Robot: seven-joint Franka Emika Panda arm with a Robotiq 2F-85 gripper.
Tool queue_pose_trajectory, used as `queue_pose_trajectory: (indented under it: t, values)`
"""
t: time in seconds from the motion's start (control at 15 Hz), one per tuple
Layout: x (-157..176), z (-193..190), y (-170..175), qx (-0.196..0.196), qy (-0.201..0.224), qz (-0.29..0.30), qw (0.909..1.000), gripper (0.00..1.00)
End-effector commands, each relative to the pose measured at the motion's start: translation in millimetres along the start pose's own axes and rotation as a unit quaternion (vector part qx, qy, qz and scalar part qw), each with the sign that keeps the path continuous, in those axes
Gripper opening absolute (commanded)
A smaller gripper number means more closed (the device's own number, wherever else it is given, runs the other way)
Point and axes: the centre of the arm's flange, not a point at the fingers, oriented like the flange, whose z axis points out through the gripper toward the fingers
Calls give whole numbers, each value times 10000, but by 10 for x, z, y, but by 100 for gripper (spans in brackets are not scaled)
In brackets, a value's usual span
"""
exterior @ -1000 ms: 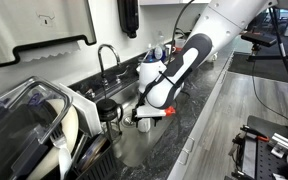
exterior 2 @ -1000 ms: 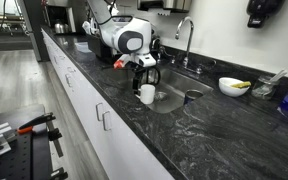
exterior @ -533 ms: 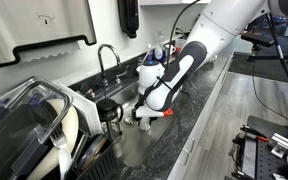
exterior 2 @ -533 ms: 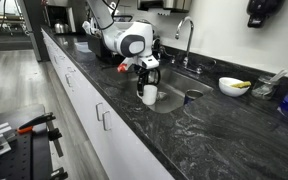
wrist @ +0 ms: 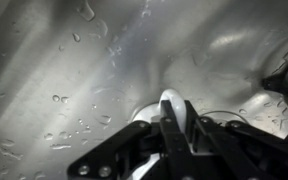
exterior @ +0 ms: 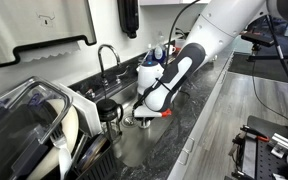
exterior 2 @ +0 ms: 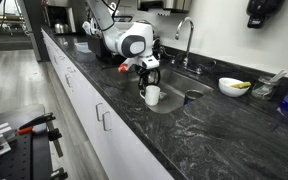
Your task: Take the white cup out of the sink, put it on the counter then pour the water from the blue cup in the sink
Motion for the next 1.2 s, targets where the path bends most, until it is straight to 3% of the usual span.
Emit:
queue_pose_trajectory:
  t: [0.0, 0.6, 1.13]
  values:
    - [-3, -223, -4, 25, 151, 445, 9989, 3]
    - [400, -1091, 159, 223, 383, 1521, 9874, 3]
    - [1187, -1888, 700, 18, 371, 2635, 9640, 3]
